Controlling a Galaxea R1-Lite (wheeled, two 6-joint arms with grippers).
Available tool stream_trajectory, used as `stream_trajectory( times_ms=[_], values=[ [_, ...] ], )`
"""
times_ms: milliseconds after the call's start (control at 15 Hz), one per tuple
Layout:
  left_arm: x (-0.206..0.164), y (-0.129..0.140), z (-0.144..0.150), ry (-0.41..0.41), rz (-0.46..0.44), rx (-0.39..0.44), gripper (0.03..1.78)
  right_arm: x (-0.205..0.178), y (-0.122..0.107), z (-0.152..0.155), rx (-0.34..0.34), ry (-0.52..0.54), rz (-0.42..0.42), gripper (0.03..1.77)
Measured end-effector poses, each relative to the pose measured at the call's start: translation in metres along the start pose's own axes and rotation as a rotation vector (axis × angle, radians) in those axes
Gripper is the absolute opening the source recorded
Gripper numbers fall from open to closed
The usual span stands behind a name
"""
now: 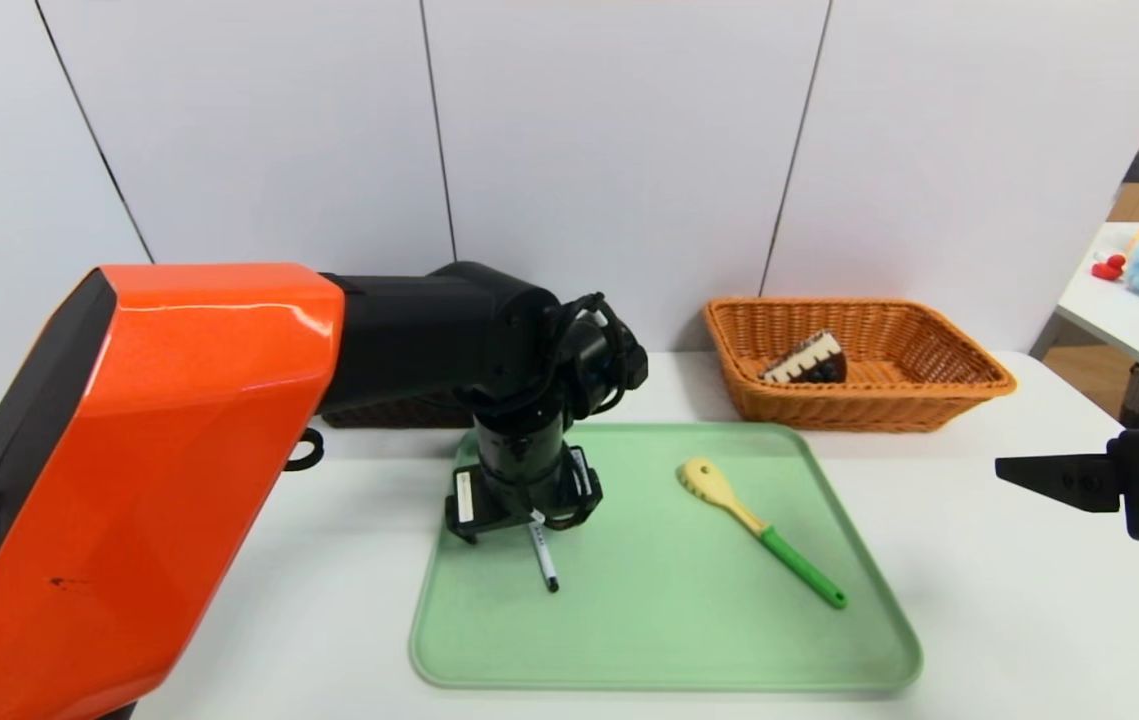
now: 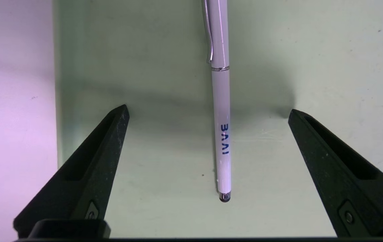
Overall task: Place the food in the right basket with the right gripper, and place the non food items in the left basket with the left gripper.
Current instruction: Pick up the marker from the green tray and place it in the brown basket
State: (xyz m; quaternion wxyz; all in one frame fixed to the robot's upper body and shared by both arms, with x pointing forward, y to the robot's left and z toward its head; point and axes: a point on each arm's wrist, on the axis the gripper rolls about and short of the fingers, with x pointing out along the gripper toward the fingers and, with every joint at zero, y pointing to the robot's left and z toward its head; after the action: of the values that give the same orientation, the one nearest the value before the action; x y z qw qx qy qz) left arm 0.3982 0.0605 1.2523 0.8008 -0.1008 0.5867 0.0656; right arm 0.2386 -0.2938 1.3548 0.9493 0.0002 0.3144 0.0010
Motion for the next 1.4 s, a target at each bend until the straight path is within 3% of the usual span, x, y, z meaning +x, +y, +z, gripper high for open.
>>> stream_trajectory(
  times_ms=[733, 1067, 1267, 1333, 1400],
  values=[
    [0.0001, -0.0075, -0.0094, -0.022, 0.016, 0.056, 1.69, -0.0045, 0.0001, -0.0023, -0.005, -0.007, 0.011, 1.7],
    [0.0014, -0.0087, -0.01, -0.024, 0.016, 0.059, 1.04, -0.0066, -0.0005, -0.003, -0.004, -0.012, 0.013, 1.7],
    [0.0016, -0.0085, -0.0102, -0.023, 0.018, 0.06, 0.77, -0.0069, -0.0005, -0.0027, -0.003, -0.014, 0.013, 1.7],
    [0.0016, -0.0083, -0.0103, -0.022, 0.019, 0.06, 0.53, -0.0072, -0.0004, -0.0022, -0.003, -0.016, 0.014, 1.7],
    [0.0016, -0.0082, -0.0104, -0.021, 0.02, 0.061, 0.05, -0.0073, -0.0004, -0.0019, -0.003, -0.017, 0.014, 1.7]
  ],
)
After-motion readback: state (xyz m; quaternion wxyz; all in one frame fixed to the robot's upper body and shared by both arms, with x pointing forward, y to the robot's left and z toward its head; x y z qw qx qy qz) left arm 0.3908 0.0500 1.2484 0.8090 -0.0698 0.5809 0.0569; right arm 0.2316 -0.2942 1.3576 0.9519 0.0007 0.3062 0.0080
